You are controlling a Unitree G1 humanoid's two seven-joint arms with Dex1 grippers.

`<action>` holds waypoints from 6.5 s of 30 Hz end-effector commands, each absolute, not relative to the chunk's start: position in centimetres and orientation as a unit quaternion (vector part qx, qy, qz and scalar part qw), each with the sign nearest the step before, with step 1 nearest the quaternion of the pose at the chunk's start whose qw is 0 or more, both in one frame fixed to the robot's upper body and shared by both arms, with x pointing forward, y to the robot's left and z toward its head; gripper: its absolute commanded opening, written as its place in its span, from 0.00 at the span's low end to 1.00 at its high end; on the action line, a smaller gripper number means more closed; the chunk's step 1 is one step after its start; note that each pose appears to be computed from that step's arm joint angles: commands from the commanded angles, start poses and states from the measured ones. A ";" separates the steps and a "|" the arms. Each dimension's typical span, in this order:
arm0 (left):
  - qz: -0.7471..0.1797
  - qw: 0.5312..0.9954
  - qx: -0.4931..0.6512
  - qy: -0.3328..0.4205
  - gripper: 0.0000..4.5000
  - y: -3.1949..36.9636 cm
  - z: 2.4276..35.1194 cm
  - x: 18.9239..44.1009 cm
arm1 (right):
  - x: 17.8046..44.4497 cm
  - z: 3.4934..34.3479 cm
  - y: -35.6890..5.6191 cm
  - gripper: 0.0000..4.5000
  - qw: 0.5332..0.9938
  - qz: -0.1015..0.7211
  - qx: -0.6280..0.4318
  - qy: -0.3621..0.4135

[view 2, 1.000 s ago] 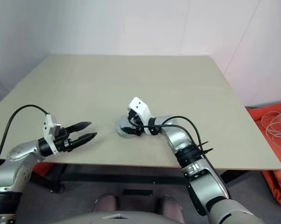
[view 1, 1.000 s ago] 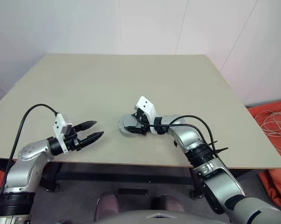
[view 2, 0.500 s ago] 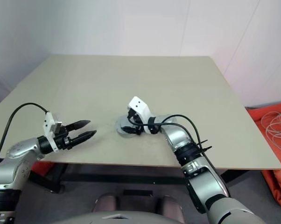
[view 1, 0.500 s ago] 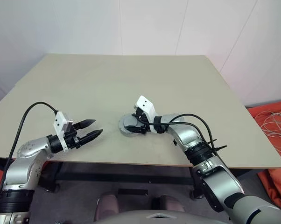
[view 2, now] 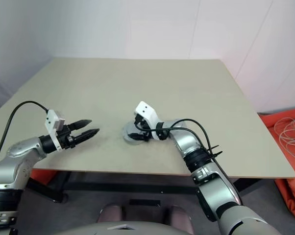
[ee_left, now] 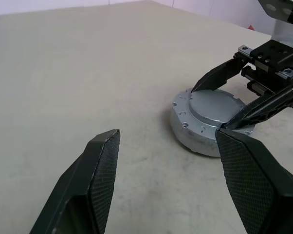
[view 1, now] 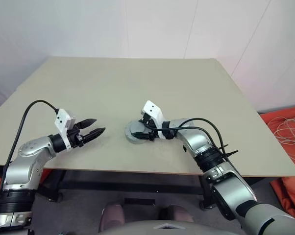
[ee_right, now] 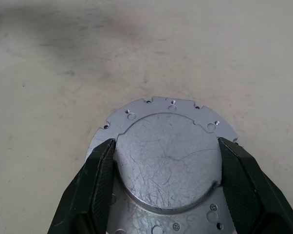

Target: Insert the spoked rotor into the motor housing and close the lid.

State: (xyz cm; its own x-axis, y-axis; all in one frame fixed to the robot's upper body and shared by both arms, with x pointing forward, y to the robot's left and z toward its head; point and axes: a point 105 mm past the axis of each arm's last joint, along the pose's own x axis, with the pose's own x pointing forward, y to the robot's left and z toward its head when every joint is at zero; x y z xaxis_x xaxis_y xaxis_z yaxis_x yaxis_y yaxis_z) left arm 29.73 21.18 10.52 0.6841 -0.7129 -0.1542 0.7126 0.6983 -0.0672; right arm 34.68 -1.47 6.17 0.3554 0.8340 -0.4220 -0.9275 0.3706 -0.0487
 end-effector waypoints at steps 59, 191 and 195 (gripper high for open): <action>-0.485 0.852 0.031 0.194 0.00 10.8 5.1 34.3 | 34.6 12.9 -5.6 1.00 0.852 0.503 -0.088 0.117; -0.415 0.651 -0.620 0.140 0.46 13.9 12.1 29.2 | 30.8 16.9 -2.9 0.25 0.659 0.524 0.408 0.353; -0.415 0.653 -0.617 0.142 0.46 13.9 12.0 29.1 | 30.9 17.3 -2.8 0.25 0.656 0.526 0.421 0.341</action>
